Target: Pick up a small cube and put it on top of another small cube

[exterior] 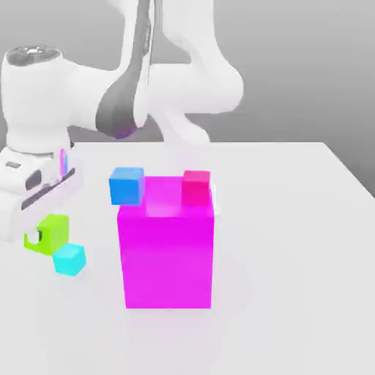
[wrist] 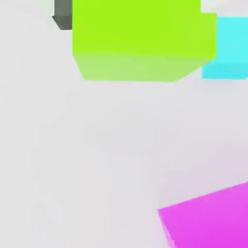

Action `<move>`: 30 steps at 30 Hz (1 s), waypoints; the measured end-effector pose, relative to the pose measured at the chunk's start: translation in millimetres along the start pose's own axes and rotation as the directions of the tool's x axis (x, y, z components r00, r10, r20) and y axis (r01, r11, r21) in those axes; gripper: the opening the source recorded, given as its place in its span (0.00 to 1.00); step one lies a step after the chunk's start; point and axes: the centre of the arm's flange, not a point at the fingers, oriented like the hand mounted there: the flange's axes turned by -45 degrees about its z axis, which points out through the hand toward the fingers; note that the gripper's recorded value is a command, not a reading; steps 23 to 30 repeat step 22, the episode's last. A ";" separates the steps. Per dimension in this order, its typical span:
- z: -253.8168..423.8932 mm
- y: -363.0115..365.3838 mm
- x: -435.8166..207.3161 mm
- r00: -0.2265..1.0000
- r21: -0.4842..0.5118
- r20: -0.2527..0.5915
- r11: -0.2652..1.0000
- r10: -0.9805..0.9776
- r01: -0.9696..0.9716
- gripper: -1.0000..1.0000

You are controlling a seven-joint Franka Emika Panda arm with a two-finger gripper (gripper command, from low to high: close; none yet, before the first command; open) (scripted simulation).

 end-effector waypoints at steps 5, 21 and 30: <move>26.0 -59.1 -22.0 0.997 0.008 -0.083 1.000 0.006 -0.006 0.00; 86.5 -62.8 -15.1 0.995 0.007 -0.098 1.000 0.003 -0.003 0.00; 90.7 -63.6 -14.5 0.995 0.008 -0.097 1.000 0.002 -0.002 0.00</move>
